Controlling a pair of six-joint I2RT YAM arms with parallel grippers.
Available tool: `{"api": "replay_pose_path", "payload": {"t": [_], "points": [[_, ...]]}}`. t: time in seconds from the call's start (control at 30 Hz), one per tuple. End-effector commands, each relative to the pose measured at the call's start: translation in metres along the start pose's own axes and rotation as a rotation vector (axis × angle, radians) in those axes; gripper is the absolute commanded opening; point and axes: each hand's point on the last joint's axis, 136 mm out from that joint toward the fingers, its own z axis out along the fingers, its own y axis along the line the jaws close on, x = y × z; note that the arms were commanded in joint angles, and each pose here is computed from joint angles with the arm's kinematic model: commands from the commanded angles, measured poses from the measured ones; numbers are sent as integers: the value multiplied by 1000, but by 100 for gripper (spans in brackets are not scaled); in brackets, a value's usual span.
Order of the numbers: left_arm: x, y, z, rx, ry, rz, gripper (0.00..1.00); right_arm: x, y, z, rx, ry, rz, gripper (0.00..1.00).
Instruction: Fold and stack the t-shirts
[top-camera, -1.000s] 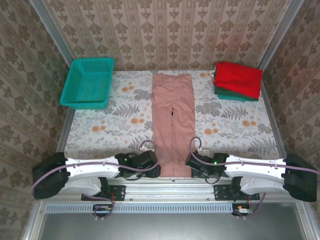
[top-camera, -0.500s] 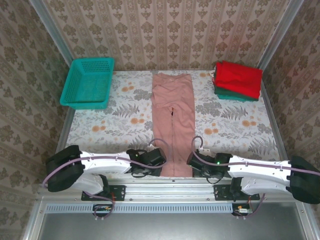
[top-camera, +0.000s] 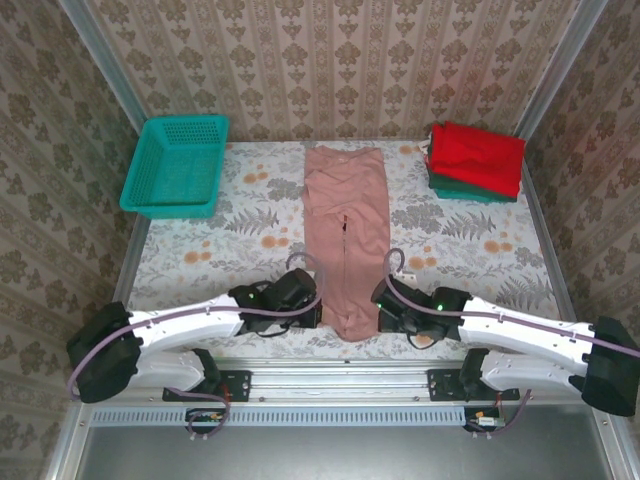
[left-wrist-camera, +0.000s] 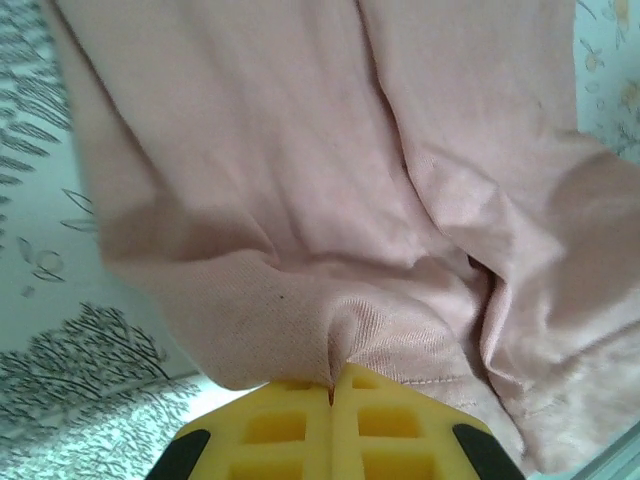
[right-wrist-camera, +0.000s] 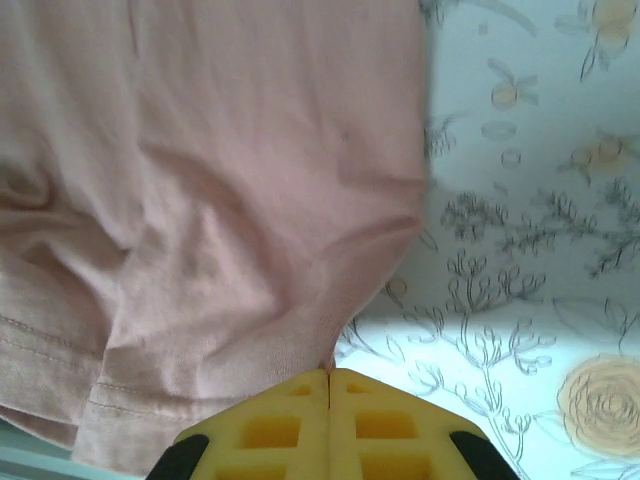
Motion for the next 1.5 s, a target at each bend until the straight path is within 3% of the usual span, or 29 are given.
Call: {"api": "replay_pose_path", "payload": {"t": [0.0,0.2,0.47,0.7,1.03,1.17,1.2,1.27,1.3,1.33,1.43,1.47], "points": [[-27,-9,-13,51,-43,29,0,-25,-4,-9,39,-28,-39,0],[-94,0,-24,56,-98,21,0,-88,2,-11,53,-78,-28,0],[-173,25,-5,24,-70,10,0,-170,-6,31,86,-38,6,0],[-209,51,36,46,5,-47,0,-217,-13,80,72,29,47,0],[-241,70,69,58,55,-87,0,-245,-27,121,120,100,66,0],[-257,84,69,43,49,-97,11,-252,-41,120,141,94,88,1],[-260,86,68,41,46,-98,13,-253,-45,119,149,98,95,6],[-264,89,66,40,47,-100,25,-256,-50,117,156,103,101,8],[-265,91,65,38,48,-100,39,-258,-52,116,154,101,103,19],[-266,92,63,39,50,-99,40,-261,-50,114,144,97,101,29],[-269,96,55,32,36,-98,44,-268,-53,102,161,80,97,32],[-270,97,51,29,31,-100,46,-270,-53,95,172,67,94,37]]}}
